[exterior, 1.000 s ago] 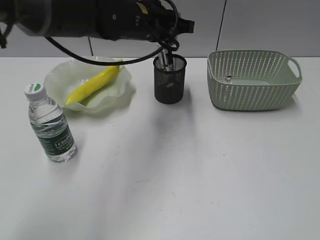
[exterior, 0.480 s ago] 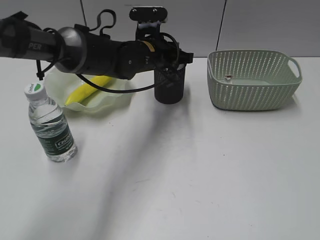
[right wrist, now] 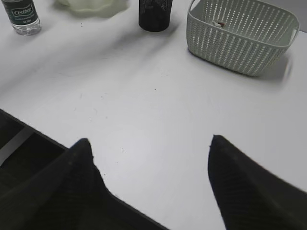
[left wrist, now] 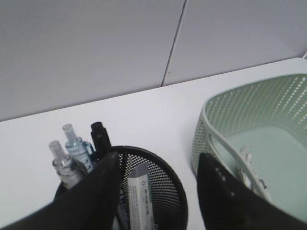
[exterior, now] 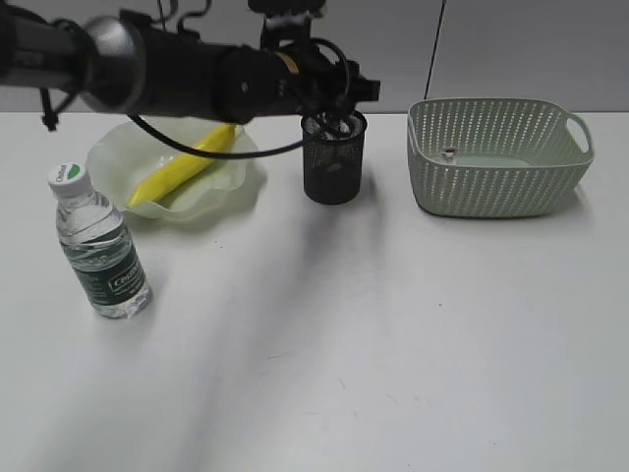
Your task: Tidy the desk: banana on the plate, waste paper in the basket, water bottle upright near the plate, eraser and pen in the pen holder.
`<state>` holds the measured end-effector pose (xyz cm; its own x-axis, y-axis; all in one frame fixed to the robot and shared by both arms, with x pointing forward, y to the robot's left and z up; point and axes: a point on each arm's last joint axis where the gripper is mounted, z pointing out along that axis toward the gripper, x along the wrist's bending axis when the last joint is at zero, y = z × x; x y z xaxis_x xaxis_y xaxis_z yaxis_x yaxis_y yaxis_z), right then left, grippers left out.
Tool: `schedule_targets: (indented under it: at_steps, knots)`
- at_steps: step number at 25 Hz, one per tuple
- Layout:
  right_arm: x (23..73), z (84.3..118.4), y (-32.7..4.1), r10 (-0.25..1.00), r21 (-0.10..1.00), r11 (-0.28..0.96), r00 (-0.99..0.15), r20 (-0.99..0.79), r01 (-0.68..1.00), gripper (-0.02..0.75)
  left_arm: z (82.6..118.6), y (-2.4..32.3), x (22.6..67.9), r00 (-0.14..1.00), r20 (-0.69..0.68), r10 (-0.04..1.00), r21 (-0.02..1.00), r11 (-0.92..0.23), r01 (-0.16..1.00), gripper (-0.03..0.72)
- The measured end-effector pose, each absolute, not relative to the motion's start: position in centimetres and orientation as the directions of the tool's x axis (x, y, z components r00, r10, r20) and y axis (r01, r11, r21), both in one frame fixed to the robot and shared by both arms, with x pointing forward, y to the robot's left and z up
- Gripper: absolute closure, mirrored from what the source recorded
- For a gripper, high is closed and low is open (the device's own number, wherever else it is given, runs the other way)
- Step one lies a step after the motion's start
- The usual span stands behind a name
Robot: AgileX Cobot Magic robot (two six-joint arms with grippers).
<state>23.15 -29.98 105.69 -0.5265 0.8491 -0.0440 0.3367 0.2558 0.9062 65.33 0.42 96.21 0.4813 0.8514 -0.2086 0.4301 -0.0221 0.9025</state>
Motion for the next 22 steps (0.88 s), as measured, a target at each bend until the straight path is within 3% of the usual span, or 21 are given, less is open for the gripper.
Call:
schedule_targets:
  at_steps: [5, 13, 19, 22]
  knots:
    - [23.1, 105.7, -30.0, 0.849, 0.907, 0.255, -0.526, -0.044, 0.336, 0.155, 103.8, 1.8, 62.8, 0.515, -0.189, 0.836, 0.890, -0.076, 0.450, 0.297]
    - [23.1, 105.7, -30.0, 0.849, 0.907, 0.255, -0.526, -0.044, 0.336, 0.155, 114.3, 7.4, 55.2, 0.548, -0.066, 0.834, 0.776, -0.302, 0.554, 0.312]
    - [23.1, 105.7, -30.0, 0.849, 0.907, 0.255, -0.526, -0.044, 0.336, 0.155, 118.5, 12.1, 48.9, 0.538, -0.040, 0.842, 0.631, -0.396, 0.666, 0.326]
    - [23.1, 105.7, -30.0, 0.849, 0.906, 0.256, -0.527, -0.045, 0.335, 0.155, 120.4, 14.1, 46.3, 0.536, -0.033, 0.844, 0.616, -0.405, 0.675, 0.326]
